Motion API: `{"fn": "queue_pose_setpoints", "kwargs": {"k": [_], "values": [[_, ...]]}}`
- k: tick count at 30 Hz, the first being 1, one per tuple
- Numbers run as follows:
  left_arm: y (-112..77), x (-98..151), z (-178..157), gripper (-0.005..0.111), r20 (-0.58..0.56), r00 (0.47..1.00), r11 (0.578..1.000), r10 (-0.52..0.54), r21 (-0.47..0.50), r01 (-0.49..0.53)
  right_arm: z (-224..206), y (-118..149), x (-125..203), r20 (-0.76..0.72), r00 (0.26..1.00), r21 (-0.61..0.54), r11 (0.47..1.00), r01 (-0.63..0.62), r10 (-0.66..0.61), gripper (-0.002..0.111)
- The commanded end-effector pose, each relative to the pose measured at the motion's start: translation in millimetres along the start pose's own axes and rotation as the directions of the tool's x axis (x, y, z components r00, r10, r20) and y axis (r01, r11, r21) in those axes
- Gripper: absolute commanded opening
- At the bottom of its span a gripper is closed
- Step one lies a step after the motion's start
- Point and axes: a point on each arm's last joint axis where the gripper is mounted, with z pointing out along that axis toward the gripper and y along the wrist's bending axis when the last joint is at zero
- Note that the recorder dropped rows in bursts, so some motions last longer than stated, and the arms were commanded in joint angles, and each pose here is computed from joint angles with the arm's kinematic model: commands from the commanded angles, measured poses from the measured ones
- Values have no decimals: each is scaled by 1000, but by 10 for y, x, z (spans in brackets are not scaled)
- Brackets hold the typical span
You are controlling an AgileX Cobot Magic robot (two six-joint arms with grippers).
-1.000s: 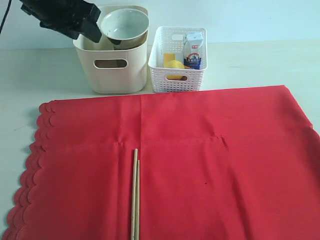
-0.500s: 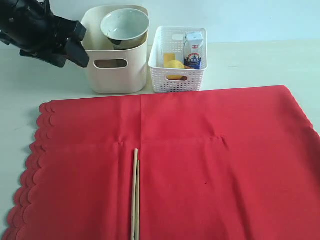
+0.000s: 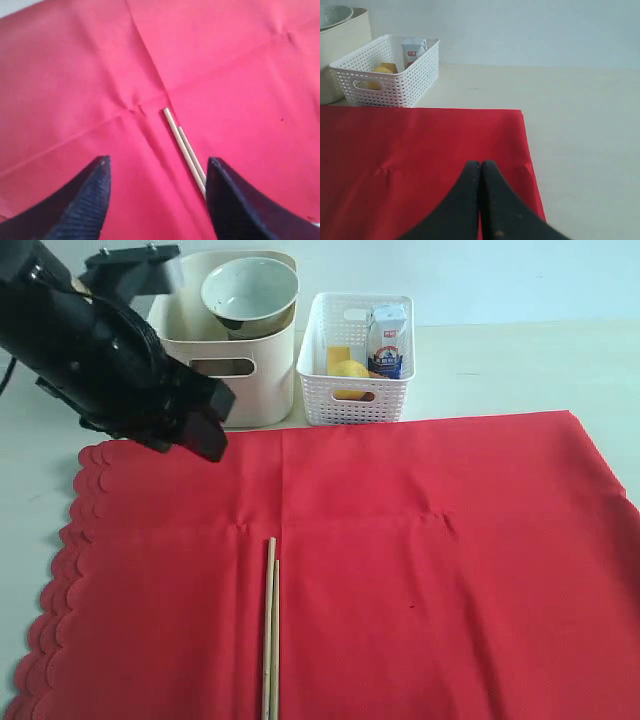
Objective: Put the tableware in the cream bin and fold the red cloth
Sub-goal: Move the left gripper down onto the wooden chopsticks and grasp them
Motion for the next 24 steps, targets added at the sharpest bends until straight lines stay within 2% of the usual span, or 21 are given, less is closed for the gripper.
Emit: {"fn": "queue_pose_setpoints", "kwargs": {"k": [1, 4, 6, 8, 11, 17, 22, 24], "values": [[-338, 144, 121, 55, -4, 1000, 1000, 24, -15, -24, 1, -2, 6, 6, 1000, 4, 1000, -1, 1, 0], [-590, 260, 204, 54, -5, 1000, 1000, 3, -16, -3, 1, -2, 6, 6, 1000, 4, 1000, -1, 1, 0], [-677, 304, 256, 49, -18, 1000, 999, 1, -33, -2, 1, -2, 6, 6, 1000, 4, 1000, -1, 1, 0], [-779, 357, 357, 39, -35, 999, 997, 14, -69, -16, 1, -2, 6, 6, 1000, 4, 1000, -1, 1, 0], [-866, 418, 575, 37, -79, 996, 994, 30, -103, -38, 1, -2, 6, 6, 1000, 4, 1000, -1, 1, 0], [-781, 492, 1057, 37, -198, 980, 980, 29, -188, -67, 1, -2, 6, 6, 1000, 4, 1000, -1, 1, 0], [-723, 558, 1307, 37, -262, 965, 971, 18, -227, -80, 1, -2, 6, 6, 1000, 4, 1000, -1, 1, 0], [-711, 577, 1363, 43, -277, 961, 969, 10, -236, -78, 1, -2, 6, 6, 1000, 4, 1000, -1, 1, 0]]}}
